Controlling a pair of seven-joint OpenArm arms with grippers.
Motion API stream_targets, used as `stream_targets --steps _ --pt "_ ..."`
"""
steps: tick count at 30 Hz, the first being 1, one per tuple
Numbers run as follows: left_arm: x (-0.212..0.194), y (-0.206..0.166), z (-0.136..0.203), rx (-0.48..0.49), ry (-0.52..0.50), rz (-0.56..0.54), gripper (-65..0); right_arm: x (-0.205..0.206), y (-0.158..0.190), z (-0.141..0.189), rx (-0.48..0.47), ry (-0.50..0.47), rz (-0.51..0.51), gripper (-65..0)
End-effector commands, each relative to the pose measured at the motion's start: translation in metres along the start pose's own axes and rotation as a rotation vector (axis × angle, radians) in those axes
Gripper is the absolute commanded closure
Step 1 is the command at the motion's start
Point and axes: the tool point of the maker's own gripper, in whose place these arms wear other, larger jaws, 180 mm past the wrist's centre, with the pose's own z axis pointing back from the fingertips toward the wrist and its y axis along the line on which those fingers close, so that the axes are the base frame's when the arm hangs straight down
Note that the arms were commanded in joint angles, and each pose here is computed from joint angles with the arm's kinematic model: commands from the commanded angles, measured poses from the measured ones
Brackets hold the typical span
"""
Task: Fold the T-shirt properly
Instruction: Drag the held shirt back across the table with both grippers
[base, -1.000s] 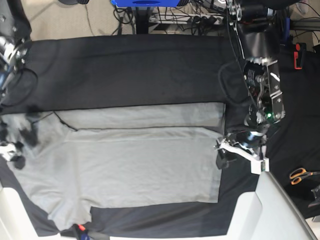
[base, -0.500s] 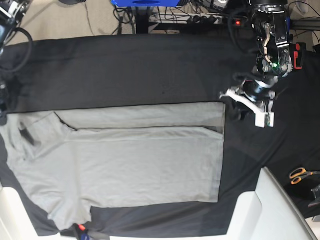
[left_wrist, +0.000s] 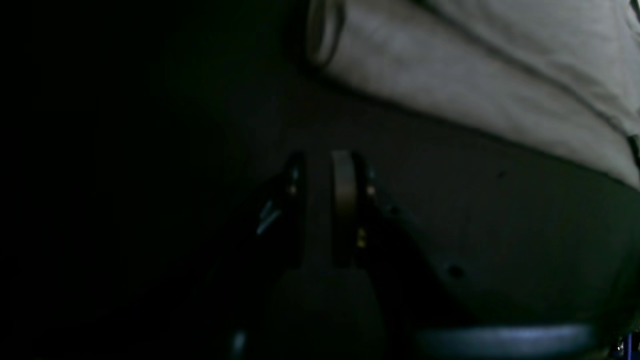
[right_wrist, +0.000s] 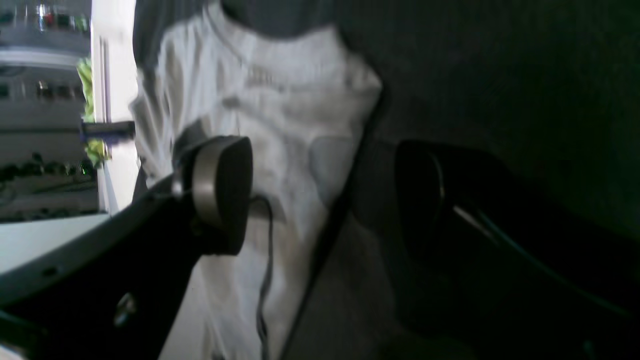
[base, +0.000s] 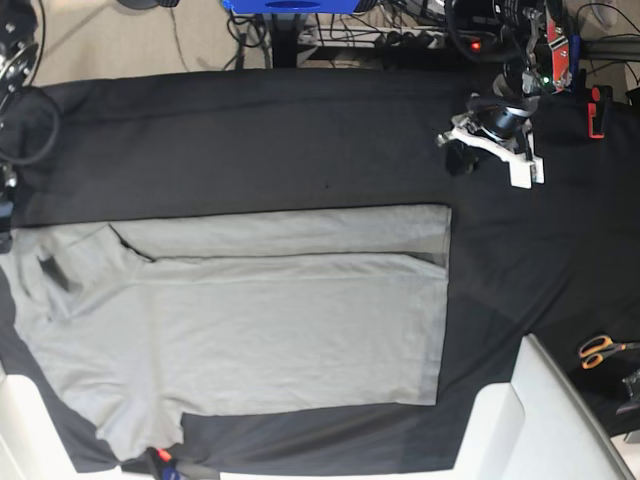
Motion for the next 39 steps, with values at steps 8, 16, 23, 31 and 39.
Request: stream_targets --steps 8,16,23,31,39 --pt "0.012 -0.003 0.004 -0.015 -0.045 0.002 -7.9 0.002 0.02 -0.01 0.017 0.019 0.036 -42.0" --pt "0.012 -0.003 0.004 -0.016 -0.046 0.005 -7.9 -0.008 0.042 -0.017 0.076 0.035 0.115 -41.9" --pt "0.014 -0.003 0.001 -0.015 -0.051 0.013 -8.1 -0.008 0.042 -0.017 0.075 0.03 0.121 -5.1" --pt "0.022 0.007 -0.003 0.022 -0.108 0.107 -32.3 -0.009 0.041 -0.017 0.075 0.036 0.121 -0.5" --pt "0.018 0.006 -0.033 0.018 -0.089 0.192 -42.8 -0.01 0.04 -0.017 0.074 0.039 0.122 -0.2"
